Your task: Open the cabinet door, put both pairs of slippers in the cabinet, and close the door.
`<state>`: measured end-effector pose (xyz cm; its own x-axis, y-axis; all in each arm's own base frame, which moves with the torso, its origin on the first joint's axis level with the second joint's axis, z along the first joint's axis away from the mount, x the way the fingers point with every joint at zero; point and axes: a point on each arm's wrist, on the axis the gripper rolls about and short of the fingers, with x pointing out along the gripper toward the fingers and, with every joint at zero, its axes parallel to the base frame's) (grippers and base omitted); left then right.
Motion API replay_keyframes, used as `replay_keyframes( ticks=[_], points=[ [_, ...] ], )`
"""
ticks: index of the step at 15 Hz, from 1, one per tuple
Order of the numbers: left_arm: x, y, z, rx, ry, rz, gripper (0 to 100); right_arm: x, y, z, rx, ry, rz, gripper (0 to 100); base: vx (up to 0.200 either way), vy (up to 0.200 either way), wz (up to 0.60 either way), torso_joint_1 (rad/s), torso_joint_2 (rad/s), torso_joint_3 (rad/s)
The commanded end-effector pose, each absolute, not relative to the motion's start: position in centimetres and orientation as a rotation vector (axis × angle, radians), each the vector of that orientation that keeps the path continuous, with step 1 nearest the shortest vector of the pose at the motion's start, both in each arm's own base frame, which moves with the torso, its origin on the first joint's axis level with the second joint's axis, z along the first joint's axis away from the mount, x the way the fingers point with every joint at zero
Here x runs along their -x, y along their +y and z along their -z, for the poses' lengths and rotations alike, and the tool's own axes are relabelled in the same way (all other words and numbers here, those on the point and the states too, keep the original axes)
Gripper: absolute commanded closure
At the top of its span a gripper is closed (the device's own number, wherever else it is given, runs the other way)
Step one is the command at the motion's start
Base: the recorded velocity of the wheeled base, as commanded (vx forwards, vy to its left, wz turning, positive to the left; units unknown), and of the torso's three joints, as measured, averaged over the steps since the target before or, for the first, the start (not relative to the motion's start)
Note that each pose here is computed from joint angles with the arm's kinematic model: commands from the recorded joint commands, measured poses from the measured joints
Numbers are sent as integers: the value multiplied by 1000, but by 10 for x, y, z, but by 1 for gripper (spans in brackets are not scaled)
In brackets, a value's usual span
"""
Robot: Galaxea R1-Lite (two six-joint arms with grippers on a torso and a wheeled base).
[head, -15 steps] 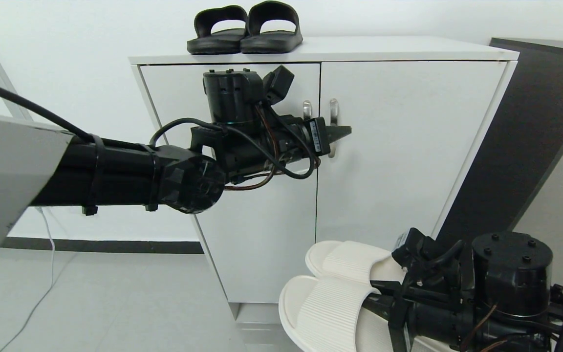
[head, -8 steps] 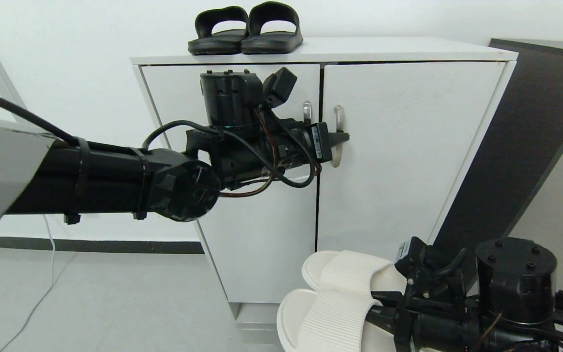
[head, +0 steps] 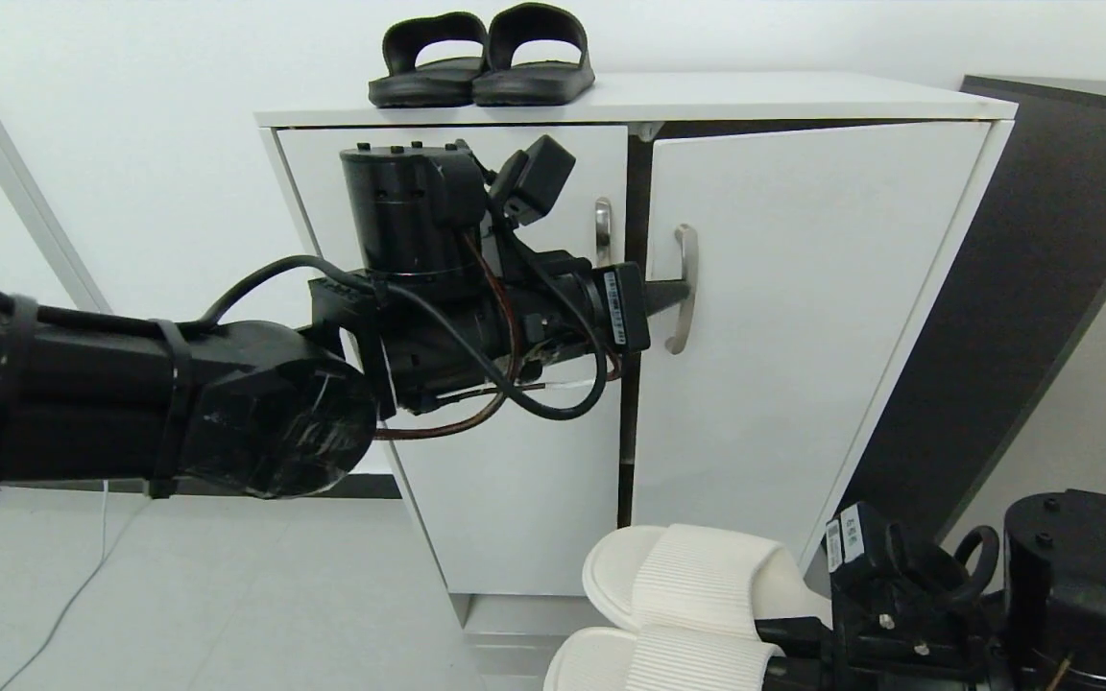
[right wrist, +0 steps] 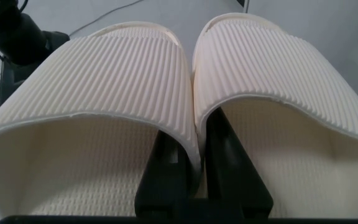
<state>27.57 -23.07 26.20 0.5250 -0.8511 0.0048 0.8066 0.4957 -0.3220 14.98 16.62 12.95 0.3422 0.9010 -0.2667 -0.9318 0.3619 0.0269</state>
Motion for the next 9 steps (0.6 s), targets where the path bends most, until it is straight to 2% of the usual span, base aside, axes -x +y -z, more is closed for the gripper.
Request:
replay_keyframes(
  ticks=[1,4,9],
  points=[
    [-255,-222,-270,301,148,1015,100,-147,164,-130,141,251,-1201,100,0,0,0,0,0,0],
    [-237,-210,-271,301,153,1013,100,-144,163,-127,164,246,-1229,100,0,0,0,0,0,0],
    [-262,-199,-267,332,166,940,100,-143,164,-125,169,253,-1242,100,0,0,0,0,0,0]
  ],
)
